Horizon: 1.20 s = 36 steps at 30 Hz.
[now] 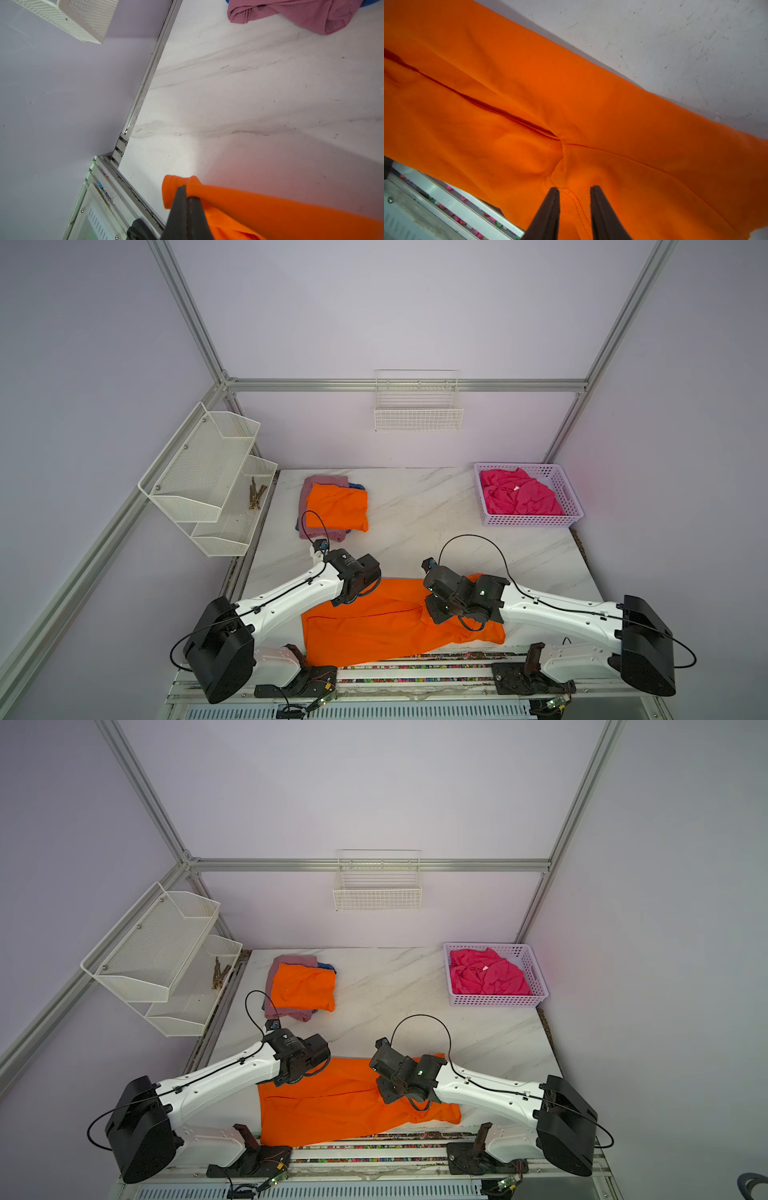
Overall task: Fold and stack t-shirts
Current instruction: Smooth out the T-shirt at the center of the board.
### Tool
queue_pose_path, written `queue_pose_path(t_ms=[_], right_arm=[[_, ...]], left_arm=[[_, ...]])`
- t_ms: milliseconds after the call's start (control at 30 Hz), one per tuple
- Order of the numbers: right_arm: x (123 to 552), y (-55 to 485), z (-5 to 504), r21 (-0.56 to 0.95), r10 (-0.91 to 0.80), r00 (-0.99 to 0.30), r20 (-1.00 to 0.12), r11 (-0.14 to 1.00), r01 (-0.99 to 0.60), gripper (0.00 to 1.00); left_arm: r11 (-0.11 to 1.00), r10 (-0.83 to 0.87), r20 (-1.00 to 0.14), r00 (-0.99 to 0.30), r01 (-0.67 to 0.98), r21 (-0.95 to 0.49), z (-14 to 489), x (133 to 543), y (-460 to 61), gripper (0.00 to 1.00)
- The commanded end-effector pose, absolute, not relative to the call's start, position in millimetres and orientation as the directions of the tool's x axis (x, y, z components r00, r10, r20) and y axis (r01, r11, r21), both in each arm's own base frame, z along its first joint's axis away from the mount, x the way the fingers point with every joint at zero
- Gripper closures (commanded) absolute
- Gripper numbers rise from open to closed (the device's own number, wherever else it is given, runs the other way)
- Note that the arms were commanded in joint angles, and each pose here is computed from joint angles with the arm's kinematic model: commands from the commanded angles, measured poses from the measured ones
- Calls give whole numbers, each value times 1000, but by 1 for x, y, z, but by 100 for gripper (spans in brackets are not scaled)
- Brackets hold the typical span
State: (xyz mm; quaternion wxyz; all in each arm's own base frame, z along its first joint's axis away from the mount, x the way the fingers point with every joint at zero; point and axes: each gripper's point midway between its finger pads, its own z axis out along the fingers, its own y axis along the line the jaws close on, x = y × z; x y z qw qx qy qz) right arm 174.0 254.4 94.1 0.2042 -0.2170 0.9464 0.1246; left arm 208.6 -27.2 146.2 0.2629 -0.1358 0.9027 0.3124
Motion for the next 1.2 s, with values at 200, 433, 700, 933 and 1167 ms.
queue_pose_path(t_ms=[200, 433, 700, 933, 1167], right_arm=[[171, 249, 92, 145, -356, -829, -431, 879, -453, 68], [170, 253, 89, 146, -372, -829, -418, 873, -466, 68], [173, 254, 94, 140, -364, -824, -434, 877, -460, 68], [171, 254, 91, 161, -346, -836, -425, 880, -446, 68], [162, 249, 79, 173, -355, -850, -389, 878, -446, 70]], left_arm=[[766, -34, -561, -827, -382, 517, 143, 222, -32, 100], [733, -78, -569, -819, -434, 524, 152, 226, -13, 100], [737, -84, -532, -843, -412, 536, 139, 242, -16, 100], [747, -49, -523, -851, -378, 546, 142, 268, -21, 100], [741, -28, -506, -862, -358, 568, 147, 276, -18, 100]])
